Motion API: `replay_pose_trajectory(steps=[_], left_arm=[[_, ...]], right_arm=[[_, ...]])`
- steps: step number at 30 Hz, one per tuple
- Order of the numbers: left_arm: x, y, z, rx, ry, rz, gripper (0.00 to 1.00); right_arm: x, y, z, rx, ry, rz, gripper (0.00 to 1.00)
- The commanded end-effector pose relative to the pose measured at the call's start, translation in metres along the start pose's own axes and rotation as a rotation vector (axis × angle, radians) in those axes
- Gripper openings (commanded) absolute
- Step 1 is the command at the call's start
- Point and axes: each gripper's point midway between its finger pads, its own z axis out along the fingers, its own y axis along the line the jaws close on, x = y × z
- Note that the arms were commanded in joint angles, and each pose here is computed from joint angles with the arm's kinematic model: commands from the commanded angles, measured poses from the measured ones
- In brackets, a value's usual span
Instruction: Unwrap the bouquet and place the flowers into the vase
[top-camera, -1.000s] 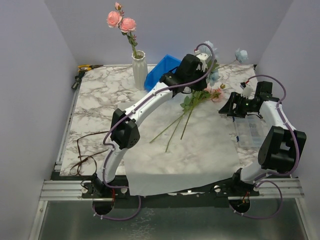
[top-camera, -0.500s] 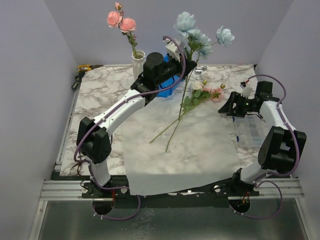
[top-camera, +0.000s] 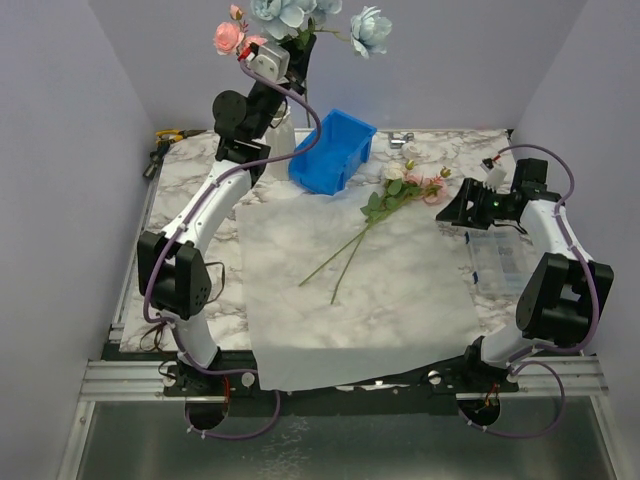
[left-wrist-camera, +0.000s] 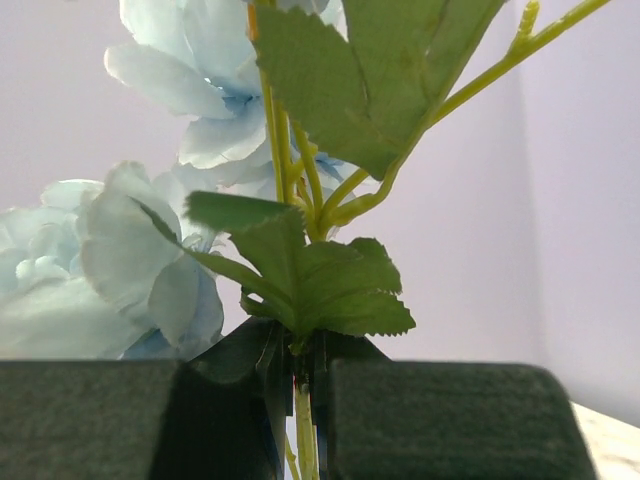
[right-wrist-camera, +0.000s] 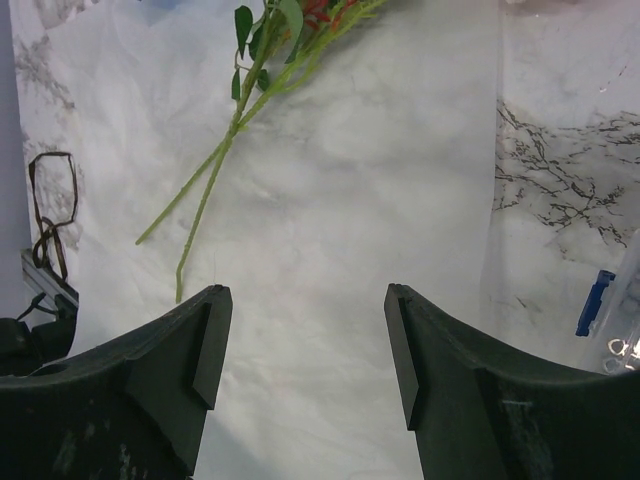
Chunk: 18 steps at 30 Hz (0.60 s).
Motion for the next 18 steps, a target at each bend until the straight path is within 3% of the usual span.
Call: replay_pose_trajectory(steps=[1,9,18], left_arm=[[-0.042,0.042,0.014,-0.099,-0.175,0.196,0.0],[-0.042,0.087,0.014,-0.188,-0.195,0.206,0.0],[0.002,0.106,-0.002,-0.228,-0.099,0.166,0.0]], right_arm=[[-0.014,0.004,-0.003,-0.021,-0.03,-0.024,0.72],[-0.015,0.002,-0.002,-0.012,-0.025,-0.017,0.72],[-0.015,-0.001,0.001,-0.014,-0.015,-0.001,0.72]])
